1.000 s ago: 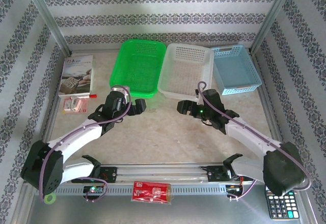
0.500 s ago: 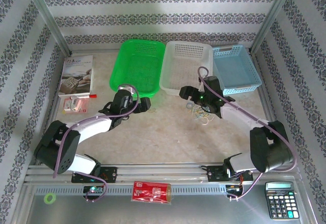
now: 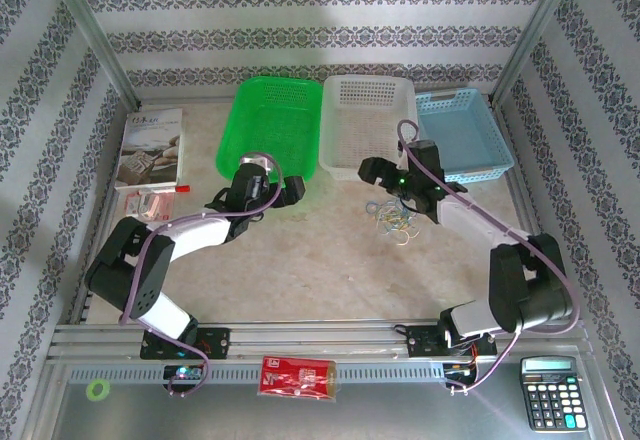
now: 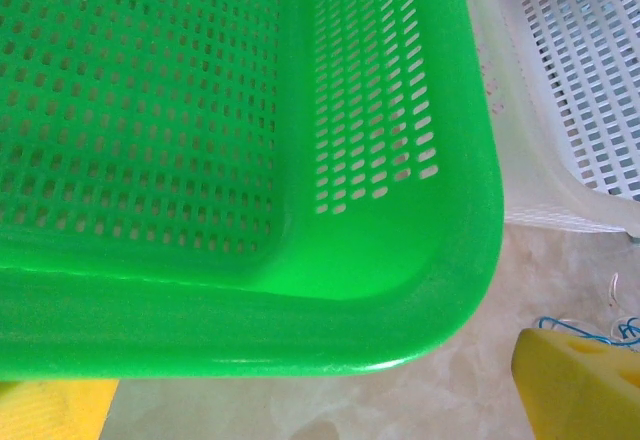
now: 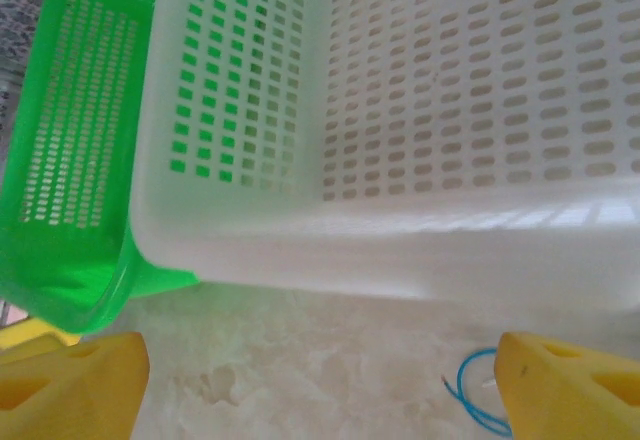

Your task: Untangle the cables

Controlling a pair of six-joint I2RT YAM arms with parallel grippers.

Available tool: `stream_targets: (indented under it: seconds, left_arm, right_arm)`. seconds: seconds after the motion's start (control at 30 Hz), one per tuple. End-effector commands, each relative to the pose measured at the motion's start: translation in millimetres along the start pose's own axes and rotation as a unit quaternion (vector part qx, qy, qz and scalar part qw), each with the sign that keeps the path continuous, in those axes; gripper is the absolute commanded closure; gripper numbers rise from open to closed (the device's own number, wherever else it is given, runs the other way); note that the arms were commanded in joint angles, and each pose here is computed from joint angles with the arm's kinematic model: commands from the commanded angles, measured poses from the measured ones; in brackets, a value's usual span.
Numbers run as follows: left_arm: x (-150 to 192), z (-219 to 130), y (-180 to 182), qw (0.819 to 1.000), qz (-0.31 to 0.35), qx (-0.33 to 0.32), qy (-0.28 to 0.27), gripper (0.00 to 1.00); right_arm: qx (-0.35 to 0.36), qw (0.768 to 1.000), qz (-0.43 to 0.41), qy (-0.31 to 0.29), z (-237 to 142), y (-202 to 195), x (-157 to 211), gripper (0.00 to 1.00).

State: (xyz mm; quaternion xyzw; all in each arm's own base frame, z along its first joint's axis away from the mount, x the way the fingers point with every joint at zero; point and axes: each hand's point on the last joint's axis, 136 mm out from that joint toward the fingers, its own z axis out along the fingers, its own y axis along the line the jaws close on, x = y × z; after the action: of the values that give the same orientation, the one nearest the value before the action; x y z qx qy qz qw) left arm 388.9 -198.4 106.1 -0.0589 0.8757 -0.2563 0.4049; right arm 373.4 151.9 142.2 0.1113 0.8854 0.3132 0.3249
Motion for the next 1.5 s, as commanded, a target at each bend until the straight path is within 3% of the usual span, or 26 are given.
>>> stream_targets:
  seconds: [0.0,0.17,0.4,0.6,0.87,1.23,1.47]
  left_arm:
    - [-15.7,5.7,-20.9,0.999,0.003,0.031,-0.026,0.0]
    - [-24.1,7.8,-26.2,0.999,0.015,0.035,-0.034,0.0]
    - [-18.9,-15.1,-33.8,0.998,0.006,0.063,-0.029,0.0]
    - [-16.9,-50.7,-32.3,0.997,0.006,0.068,-0.042,0.0]
    - [-23.4,-96.8,-35.0,0.994,-0.004,0.082,-0.072,0.0]
    - [-32.6,-118.9,-37.1,0.992,-0.004,0.086,-0.097,0.0]
    - [-36.4,-123.7,-38.0,0.991,-0.006,0.085,-0.104,0.0]
  right_arm:
    - [-0.02,1.0,-0.007,-0.008,-21.7,7.7,5.8,0.11]
    - [0.002,1.0,-0.009,-0.021,-51.2,-5.3,23.9,0.1]
    - [0.102,0.994,-0.016,-0.021,-70.5,-57.7,47.3,0.09]
    - [0.138,0.99,-0.027,-0.012,-53.8,-83.8,47.1,0.06]
    - [0.124,0.991,-0.044,0.028,-16.2,-89.6,57.6,0.06]
    - [0.046,0.988,-0.106,0.103,25.0,-18.7,121.5,0.11]
    - [-0.021,0.972,-0.183,0.146,36.7,68.1,186.5,0.13]
